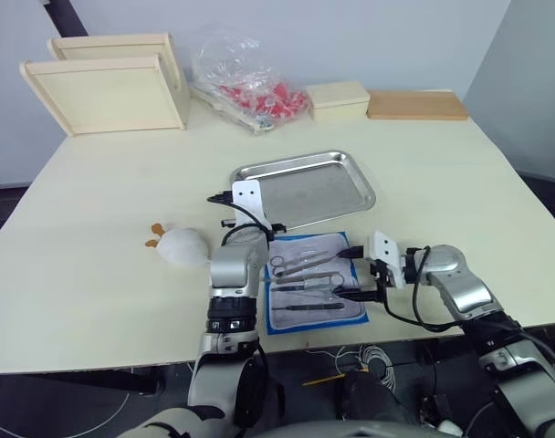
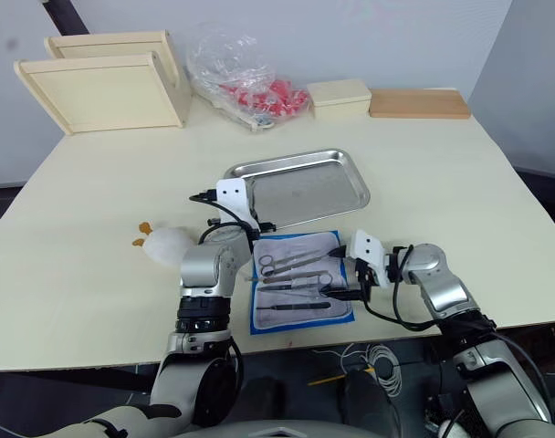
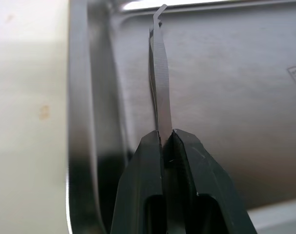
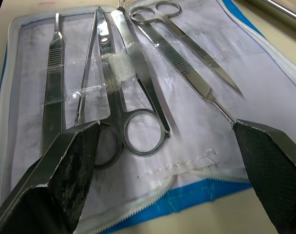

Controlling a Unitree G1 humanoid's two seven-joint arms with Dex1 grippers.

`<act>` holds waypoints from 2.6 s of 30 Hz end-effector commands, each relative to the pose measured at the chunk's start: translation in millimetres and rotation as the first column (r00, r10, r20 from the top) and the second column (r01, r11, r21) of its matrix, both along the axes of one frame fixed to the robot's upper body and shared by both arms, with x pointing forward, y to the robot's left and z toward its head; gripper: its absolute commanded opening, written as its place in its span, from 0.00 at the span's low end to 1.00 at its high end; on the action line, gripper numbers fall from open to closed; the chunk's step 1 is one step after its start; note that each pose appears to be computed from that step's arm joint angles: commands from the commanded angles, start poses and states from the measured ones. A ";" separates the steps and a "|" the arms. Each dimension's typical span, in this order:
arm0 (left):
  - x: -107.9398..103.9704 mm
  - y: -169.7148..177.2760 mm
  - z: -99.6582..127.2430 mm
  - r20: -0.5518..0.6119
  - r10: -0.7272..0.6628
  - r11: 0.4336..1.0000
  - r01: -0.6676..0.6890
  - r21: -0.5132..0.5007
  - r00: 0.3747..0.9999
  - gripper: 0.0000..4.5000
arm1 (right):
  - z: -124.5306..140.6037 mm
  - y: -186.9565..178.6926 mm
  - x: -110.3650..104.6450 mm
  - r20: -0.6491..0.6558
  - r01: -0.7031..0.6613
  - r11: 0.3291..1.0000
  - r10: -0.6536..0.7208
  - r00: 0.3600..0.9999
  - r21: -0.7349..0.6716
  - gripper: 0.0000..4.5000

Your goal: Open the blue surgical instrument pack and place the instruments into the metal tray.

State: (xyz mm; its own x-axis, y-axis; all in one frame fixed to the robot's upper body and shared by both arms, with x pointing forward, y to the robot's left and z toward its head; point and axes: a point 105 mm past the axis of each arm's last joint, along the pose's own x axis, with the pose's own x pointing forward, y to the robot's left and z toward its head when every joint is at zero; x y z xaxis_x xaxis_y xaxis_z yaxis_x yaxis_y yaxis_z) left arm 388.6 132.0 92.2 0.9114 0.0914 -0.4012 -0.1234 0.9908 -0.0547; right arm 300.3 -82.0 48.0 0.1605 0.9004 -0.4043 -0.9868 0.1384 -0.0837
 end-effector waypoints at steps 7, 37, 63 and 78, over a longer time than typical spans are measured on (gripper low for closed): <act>1.7 -2.2 17.7 0.063 -0.023 1.000 0.021 0.023 0.998 0.58 | -69.1 -10.5 -29.3 -0.203 0.003 0.983 -0.040 0.978 -0.182 1.00; -22.1 -26.4 72.4 0.316 -0.689 0.719 0.670 0.186 0.652 0.58 | -70.6 -8.8 -28.7 -0.195 0.010 0.985 -0.044 0.980 -0.173 1.00; -108.6 46.5 75.7 0.089 -0.995 0.063 0.965 0.255 0.042 0.58 | -51.8 -25.1 -27.8 -0.102 -0.031 0.994 0.021 0.995 -0.100 1.00; -135.2 68.0 81.6 -0.027 -0.992 -0.128 0.967 0.219 -0.125 0.58 | -38.9 -34.0 -28.8 -0.067 -0.047 0.997 0.043 0.997 -0.062 1.00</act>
